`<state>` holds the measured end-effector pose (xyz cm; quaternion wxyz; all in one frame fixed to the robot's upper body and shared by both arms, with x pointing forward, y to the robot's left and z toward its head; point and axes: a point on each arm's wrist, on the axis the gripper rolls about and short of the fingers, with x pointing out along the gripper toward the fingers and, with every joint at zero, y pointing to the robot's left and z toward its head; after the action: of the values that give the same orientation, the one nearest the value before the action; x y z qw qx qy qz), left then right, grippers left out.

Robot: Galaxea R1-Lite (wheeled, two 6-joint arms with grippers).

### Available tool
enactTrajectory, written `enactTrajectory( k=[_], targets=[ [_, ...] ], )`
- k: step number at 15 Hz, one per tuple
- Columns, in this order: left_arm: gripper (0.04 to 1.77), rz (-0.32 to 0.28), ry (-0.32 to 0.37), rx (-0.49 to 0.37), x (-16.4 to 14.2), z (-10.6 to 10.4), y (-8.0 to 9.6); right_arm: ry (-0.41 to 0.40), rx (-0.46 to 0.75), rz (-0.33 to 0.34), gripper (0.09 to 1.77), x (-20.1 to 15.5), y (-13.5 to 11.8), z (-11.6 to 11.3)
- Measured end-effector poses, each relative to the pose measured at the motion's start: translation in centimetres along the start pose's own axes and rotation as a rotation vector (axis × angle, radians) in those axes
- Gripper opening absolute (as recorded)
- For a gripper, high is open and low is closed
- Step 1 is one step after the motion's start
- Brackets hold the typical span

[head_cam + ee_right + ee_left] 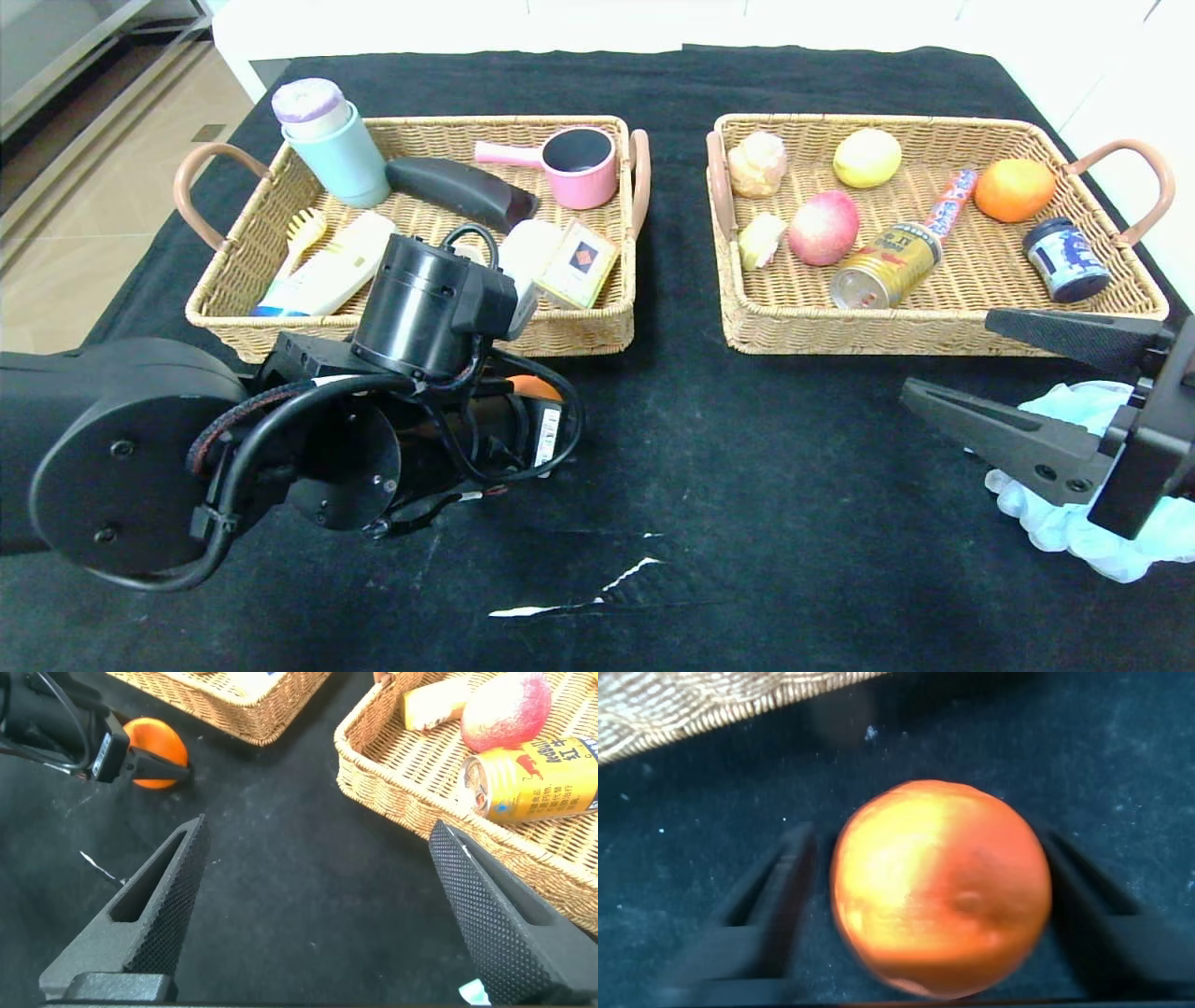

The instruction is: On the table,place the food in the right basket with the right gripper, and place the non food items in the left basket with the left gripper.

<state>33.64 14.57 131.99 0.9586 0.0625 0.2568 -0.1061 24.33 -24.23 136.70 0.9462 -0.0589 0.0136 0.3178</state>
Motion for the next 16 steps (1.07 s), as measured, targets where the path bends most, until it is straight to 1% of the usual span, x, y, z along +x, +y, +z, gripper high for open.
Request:
enactTrajectory(
  k=[1,3,7,16],
  targets=[
    [1.25,-0.001,0.003,0.001,0.08,-0.11,-0.02,0.000,0.000,0.006,1.71,0.01,0.11,-0.02],
    [1.20,-0.003,0.006,0.004,0.16,-0.30,-0.08,0.005,-0.001,0.011,1.71,0.09,0.20,-0.12],
    [1.19,0.000,0.017,0.009,0.35,-0.72,-0.11,0.010,0.000,0.012,1.71,0.17,0.22,-0.22],
    [1.18,0.005,0.028,0.001,0.69,-0.81,-0.24,0.012,0.001,0.012,1.71,0.29,0.22,-0.26]
  ],
)
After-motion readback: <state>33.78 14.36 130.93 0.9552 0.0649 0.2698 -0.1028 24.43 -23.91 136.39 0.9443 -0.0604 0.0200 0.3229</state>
